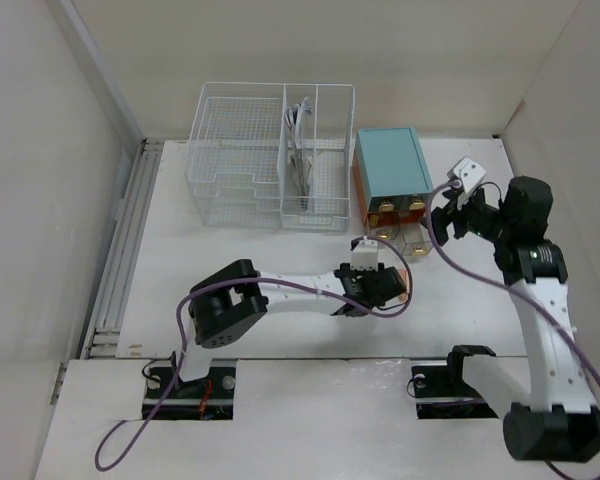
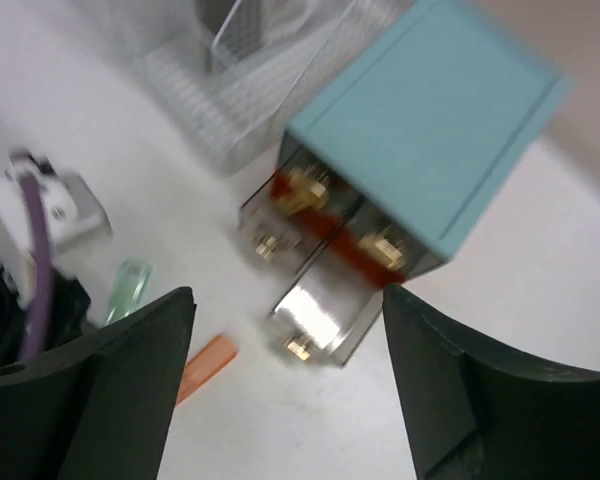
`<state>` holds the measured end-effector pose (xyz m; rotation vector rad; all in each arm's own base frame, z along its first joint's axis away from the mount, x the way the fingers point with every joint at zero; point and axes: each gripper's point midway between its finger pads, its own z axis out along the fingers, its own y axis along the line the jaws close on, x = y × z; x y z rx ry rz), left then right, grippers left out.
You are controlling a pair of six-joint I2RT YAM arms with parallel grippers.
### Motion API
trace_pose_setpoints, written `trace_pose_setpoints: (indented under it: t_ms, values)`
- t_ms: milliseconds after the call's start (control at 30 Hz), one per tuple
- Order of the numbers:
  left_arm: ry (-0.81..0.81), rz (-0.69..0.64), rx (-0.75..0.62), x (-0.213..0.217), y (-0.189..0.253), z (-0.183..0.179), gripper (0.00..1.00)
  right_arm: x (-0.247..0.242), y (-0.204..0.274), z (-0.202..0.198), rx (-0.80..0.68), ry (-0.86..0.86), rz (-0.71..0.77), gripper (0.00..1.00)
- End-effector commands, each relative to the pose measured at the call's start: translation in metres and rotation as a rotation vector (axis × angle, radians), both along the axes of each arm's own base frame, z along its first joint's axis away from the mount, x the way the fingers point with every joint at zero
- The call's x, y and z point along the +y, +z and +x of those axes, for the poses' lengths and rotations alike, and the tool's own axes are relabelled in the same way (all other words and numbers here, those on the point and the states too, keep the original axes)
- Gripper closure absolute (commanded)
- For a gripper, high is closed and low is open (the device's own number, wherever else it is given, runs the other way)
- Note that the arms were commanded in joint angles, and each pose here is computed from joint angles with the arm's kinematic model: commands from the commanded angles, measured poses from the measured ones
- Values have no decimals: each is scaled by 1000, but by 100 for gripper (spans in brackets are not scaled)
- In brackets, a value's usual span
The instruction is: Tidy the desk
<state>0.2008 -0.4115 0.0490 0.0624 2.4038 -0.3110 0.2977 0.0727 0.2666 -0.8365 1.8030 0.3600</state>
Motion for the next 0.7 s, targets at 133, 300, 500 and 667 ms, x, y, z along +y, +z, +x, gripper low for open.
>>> trace_pose_setpoints:
  t_ms: [133,300,500,667]
  values:
    - [238,-11,21,-13,12,19,52,-24,51,19,-203,-301,60,40]
    - [319,50,64,-2,-12,30,52,-21,47,15,-174,-302,87,50]
    - [376,45,84,3,-17,36,51,-26,45,7,-187,-315,88,50]
    - [399,87,122,11,-35,38,51,-30,42,4,-151,-318,92,52]
